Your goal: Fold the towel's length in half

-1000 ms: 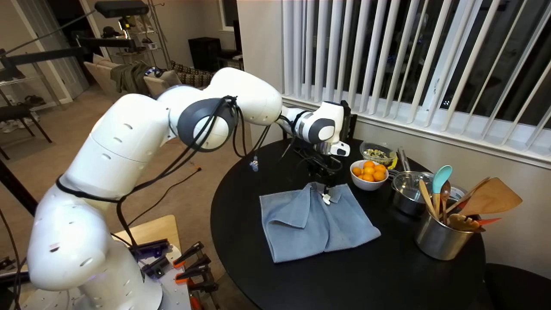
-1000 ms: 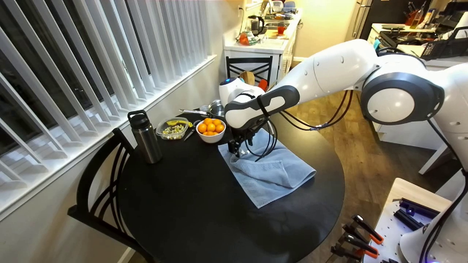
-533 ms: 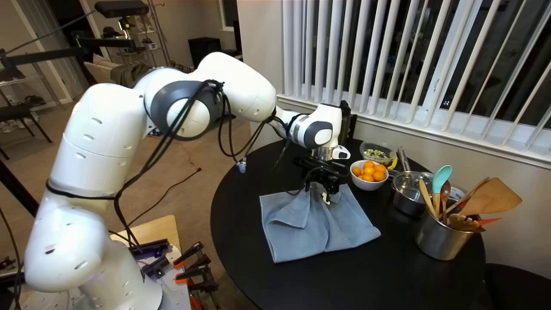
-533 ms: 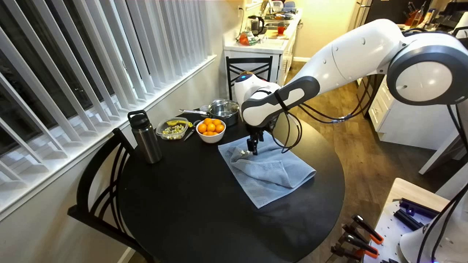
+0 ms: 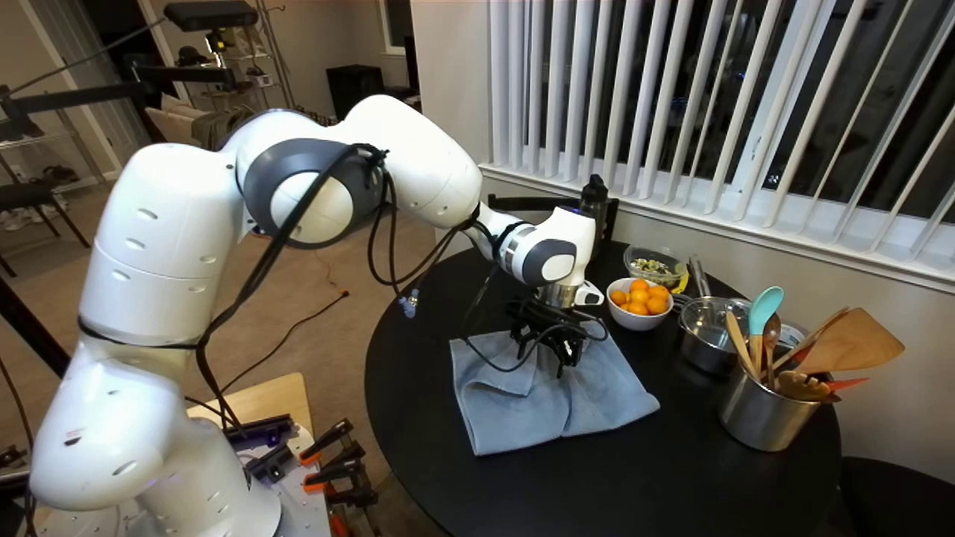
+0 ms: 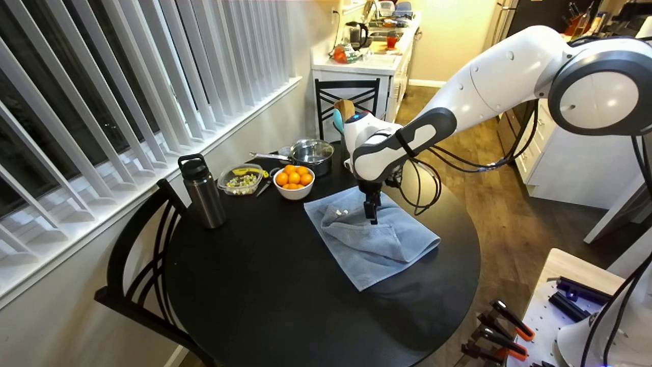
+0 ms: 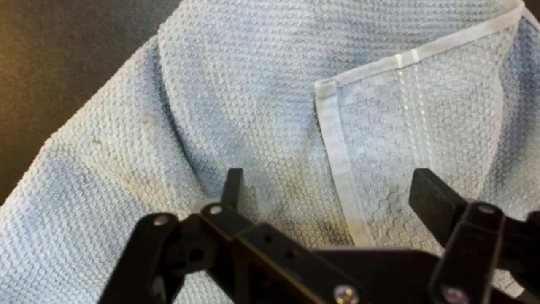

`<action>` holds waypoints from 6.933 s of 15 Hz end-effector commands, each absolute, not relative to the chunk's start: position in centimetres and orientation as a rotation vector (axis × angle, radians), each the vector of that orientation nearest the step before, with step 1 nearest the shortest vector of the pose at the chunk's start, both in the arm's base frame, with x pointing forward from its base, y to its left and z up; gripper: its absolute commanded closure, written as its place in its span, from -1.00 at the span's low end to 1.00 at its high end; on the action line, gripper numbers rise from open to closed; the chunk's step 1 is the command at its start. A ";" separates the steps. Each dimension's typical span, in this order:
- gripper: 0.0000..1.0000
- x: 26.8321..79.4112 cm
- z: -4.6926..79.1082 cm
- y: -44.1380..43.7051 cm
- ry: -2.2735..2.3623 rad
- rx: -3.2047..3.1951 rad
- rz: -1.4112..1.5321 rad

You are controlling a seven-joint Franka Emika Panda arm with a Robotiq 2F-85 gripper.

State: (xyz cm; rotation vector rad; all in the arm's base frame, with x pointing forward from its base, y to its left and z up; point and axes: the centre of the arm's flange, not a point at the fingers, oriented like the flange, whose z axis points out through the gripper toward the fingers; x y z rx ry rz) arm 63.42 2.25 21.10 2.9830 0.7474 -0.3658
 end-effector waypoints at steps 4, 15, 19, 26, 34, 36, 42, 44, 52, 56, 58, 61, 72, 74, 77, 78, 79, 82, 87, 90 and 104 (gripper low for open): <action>-1.00 62.8 20.5 2.2 0.705 3.040 -0.410; -1.00 61.8 18.3 1.5 0.690 3.090 -0.415; -1.00 61.7 16.4 1.8 0.713 3.139 -0.457; -1.00 61.5 15.8 2.3 0.723 3.199 -0.488; -1.00 61.4 16.6 2.7 0.802 3.252 -0.528; -1.00 61.2 16.8 2.8 0.818 3.265 -0.573; -1.00 60.5 17.4 3.5 0.837 3.311 -0.646; -1.00 60.3 17.2 3.7 0.841 3.315 -0.664; 0.33 59.8 17.6 3.9 0.813 3.320 -0.648; 0.86 59.7 18.4 3.9 0.797 3.312 -0.623; 0.96 59.7 19.0 4.0 0.801 3.306 -0.612; 1.00 59.9 19.8 4.5 0.852 3.305 -0.611; 0.95 59.9 20.6 11.2 1.236 3.267 -0.687; 0.95 60.0 20.5 12.3 1.293 3.256 -0.694; 0.95 60.5 20.0 14.2 1.382 3.238 -0.710; 0.95 60.6 19.8 14.7 1.409 3.232 -0.700; 0.95 60.8 19.5 15.4 1.437 3.228 -0.689; 0.95 61.2 18.6 16.9 1.425 3.205 -0.674; 0.95 61.5 17.1 18.6 1.424 3.198 -0.689; 0.95 61.5 16.5 19.2 1.449 3.198 -0.721; -0.32 60.7 16.3 20.2 1.543 3.204 -0.826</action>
